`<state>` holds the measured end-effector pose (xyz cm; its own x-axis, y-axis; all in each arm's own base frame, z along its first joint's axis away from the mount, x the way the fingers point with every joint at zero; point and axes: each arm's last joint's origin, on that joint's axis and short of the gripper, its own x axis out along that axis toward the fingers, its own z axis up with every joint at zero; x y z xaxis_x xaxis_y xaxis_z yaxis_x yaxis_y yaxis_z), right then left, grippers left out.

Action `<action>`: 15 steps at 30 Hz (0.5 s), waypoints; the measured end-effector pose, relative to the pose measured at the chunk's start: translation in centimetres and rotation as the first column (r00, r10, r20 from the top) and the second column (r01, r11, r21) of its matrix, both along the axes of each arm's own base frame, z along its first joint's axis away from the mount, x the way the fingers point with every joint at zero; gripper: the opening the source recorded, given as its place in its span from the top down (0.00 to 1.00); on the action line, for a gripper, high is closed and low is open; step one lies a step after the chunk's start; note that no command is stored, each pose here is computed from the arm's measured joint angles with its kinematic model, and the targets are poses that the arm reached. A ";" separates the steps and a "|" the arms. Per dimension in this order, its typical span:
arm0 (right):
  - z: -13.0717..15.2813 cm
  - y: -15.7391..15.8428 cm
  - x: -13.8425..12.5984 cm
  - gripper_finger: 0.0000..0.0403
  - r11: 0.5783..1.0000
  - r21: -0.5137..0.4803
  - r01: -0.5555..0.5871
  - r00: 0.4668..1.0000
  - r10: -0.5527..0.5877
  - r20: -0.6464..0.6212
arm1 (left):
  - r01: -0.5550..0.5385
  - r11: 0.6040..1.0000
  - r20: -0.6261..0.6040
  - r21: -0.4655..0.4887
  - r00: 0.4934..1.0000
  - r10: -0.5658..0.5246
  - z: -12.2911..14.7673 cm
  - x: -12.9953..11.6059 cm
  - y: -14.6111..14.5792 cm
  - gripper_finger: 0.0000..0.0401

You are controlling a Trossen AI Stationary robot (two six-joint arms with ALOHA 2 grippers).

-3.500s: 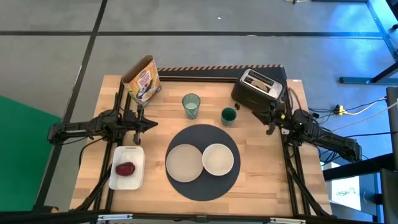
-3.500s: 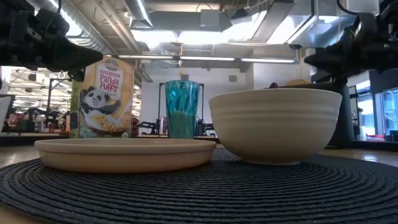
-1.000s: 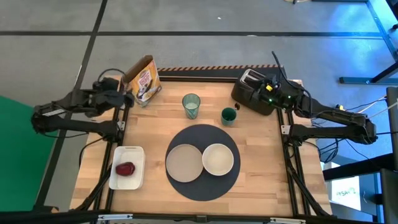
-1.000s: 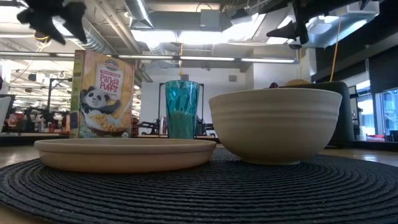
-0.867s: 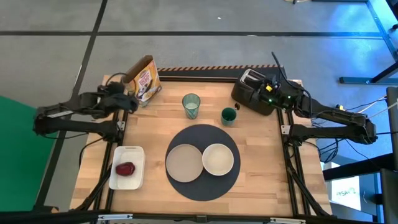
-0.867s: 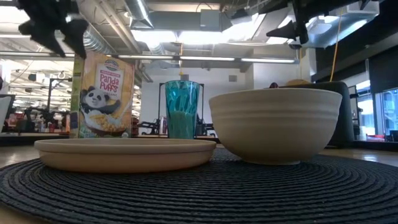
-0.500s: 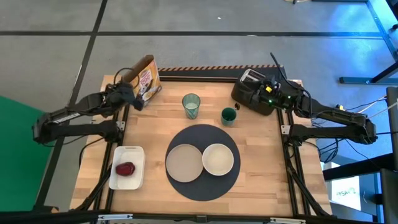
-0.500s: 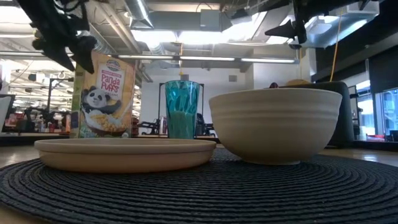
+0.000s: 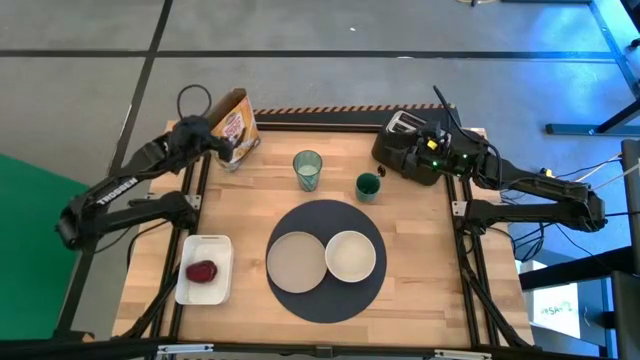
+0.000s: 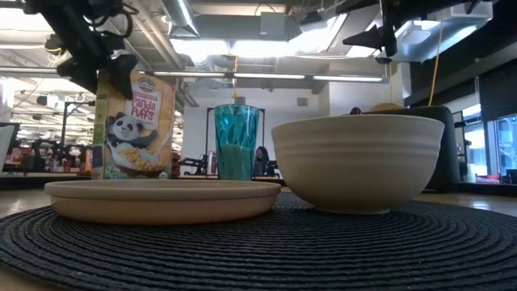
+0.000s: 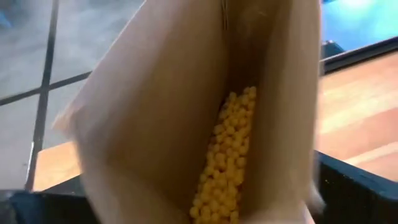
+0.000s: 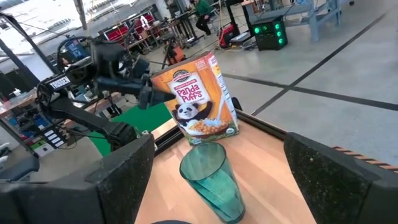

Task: Arrange a breakfast setting
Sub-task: Pour the cereal from the cereal box into the white bowl

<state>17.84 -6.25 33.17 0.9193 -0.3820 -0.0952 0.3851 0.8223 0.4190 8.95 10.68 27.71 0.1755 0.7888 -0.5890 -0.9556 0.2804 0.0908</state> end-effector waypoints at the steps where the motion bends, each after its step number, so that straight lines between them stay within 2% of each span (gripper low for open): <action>1: 0.0 0.0 0.0 0.13 1.000 0.000 0.000 1.000 0.000 0.000 | -0.001 1.000 -0.011 -0.010 1.000 0.001 -0.1 0.0 0.3 0.16; 5: 0.0 0.0 0.0 0.13 1.000 0.005 -0.015 1.000 0.015 0.002 | 0.014 0.998 -0.034 -0.061 0.999 -0.017 -0.7 0.2 1.2 0.34; 9: 0.0 0.0 0.0 0.16 1.000 0.023 -0.013 1.000 0.013 0.010 | 0.113 0.989 -0.041 -0.095 0.992 -0.117 -1.0 0.7 1.6 0.60; 13: 0.1 0.0 0.0 0.26 1.000 0.018 -0.015 1.000 0.015 0.020 | 0.208 0.974 -0.027 -0.088 0.977 -0.211 -0.3 1.0 1.5 0.87; 15: 0.2 0.1 0.1 0.34 0.999 0.004 -0.032 0.999 0.032 0.031 | 0.233 0.969 -0.021 -0.081 0.972 -0.235 0.5 1.1 1.4 0.96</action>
<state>17.90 -6.17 33.41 0.9336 -0.3518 -0.0686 0.3454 0.8320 0.4342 10.07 12.03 28.20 0.3311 0.6798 -0.6544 -0.8597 0.5032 0.0878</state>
